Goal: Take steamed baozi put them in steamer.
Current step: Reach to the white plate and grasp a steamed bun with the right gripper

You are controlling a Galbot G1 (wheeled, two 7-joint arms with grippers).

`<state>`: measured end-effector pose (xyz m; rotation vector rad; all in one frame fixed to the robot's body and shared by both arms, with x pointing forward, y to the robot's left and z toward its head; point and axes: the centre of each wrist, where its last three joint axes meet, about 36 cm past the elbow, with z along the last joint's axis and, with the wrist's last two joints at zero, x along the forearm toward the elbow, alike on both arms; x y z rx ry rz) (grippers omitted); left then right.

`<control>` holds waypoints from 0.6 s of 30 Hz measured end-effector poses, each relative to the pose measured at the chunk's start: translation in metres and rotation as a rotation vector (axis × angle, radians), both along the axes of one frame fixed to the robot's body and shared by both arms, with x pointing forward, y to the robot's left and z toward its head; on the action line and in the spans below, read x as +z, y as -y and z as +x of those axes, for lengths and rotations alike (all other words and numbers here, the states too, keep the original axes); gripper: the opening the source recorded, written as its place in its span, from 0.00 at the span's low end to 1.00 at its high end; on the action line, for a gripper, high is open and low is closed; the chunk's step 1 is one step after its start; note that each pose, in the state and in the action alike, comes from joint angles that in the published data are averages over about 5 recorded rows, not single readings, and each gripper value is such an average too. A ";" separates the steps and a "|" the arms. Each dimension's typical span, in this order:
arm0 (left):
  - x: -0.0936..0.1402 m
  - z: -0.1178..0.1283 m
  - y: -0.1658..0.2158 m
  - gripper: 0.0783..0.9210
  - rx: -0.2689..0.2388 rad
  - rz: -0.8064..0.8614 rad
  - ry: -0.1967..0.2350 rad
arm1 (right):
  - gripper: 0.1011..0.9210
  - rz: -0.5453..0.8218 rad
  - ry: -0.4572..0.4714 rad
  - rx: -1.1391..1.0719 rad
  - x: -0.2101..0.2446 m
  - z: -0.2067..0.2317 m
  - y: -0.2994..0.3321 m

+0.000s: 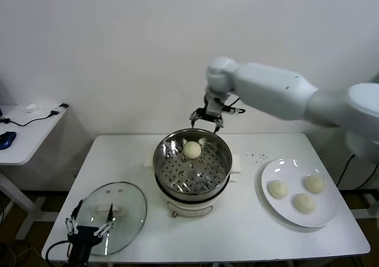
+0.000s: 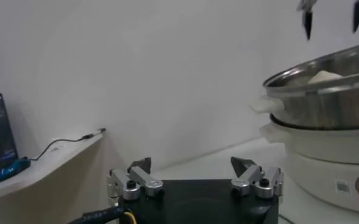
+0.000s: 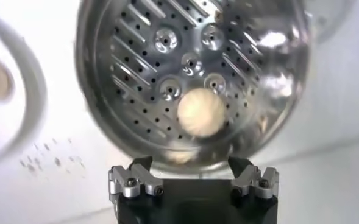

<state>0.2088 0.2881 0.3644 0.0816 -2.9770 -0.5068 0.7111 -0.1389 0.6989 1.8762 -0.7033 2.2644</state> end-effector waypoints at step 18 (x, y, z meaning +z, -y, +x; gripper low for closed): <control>0.005 -0.003 0.004 0.88 -0.004 -0.003 0.004 | 0.88 0.169 -0.221 -0.986 -0.089 -0.070 0.231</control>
